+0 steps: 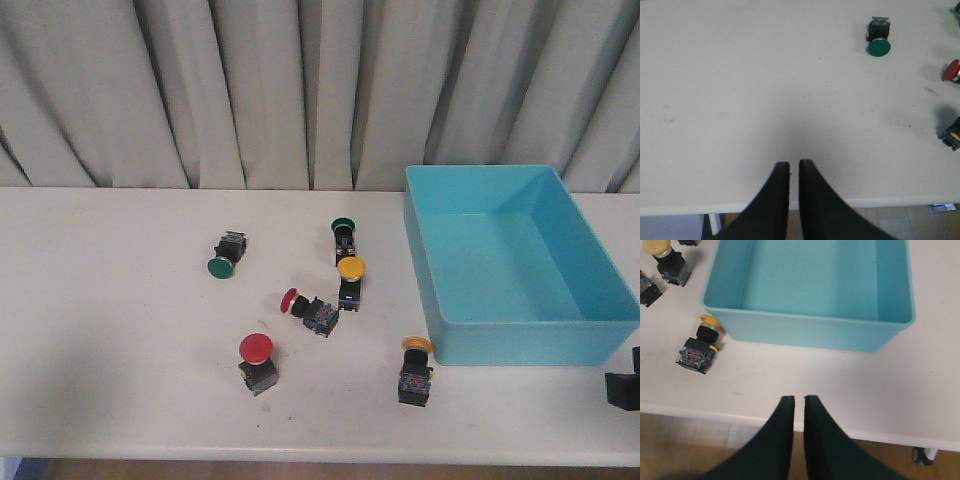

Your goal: Pick red and yellow buttons and place in box

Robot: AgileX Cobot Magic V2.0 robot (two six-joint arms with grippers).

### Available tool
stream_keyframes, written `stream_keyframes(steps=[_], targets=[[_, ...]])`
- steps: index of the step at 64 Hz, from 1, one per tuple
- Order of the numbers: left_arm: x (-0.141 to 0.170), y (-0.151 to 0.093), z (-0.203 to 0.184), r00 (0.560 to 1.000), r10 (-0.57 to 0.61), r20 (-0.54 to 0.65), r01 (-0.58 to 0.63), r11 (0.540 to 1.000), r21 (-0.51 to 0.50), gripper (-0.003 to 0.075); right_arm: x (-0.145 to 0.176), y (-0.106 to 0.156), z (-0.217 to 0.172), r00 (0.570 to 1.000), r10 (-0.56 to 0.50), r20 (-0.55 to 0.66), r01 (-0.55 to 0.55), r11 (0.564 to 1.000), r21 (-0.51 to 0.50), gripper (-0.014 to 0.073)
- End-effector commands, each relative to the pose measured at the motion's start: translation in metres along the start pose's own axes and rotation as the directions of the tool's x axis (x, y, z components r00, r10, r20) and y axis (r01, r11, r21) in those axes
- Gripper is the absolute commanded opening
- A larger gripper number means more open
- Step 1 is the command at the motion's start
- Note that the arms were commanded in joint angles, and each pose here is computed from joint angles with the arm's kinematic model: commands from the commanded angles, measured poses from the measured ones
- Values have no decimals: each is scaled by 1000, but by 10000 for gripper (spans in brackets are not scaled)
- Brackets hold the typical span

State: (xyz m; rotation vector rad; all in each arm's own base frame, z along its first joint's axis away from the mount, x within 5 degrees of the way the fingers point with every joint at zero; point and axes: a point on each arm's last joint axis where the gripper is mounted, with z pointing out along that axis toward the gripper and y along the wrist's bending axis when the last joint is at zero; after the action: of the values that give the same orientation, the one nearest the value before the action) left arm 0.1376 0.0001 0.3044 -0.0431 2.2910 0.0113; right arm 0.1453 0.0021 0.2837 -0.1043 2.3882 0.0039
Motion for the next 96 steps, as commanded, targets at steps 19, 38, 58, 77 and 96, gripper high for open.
stream_keyframes(steps=[19, 38, 58, 77, 96], targets=[[-16, -2, 8, 999, 30, 42, -30, 1000, 8, 551, -13, -2, -5, 997, -23, 72, 21, 1000, 18, 541], [-15, -39, 33, 976, 216, -19, -204, 944, 259, 554, -12, -2, -5, 998, -16, 67, 15, 1000, 13, 563], [-11, -87, 71, 903, 424, -64, -351, 817, 457, 554, -11, -2, -5, 998, -16, 61, 15, 1000, 12, 528], [-41, -134, 98, 819, 572, 37, -508, 695, 509, 554, -11, -2, -5, 998, -15, 58, 15, 1000, 11, 495], [-57, -184, 148, 734, 678, 50, -582, 589, 560, 554, -9, -1, -5, 999, -16, 30, 16, 1000, 7, 471]])
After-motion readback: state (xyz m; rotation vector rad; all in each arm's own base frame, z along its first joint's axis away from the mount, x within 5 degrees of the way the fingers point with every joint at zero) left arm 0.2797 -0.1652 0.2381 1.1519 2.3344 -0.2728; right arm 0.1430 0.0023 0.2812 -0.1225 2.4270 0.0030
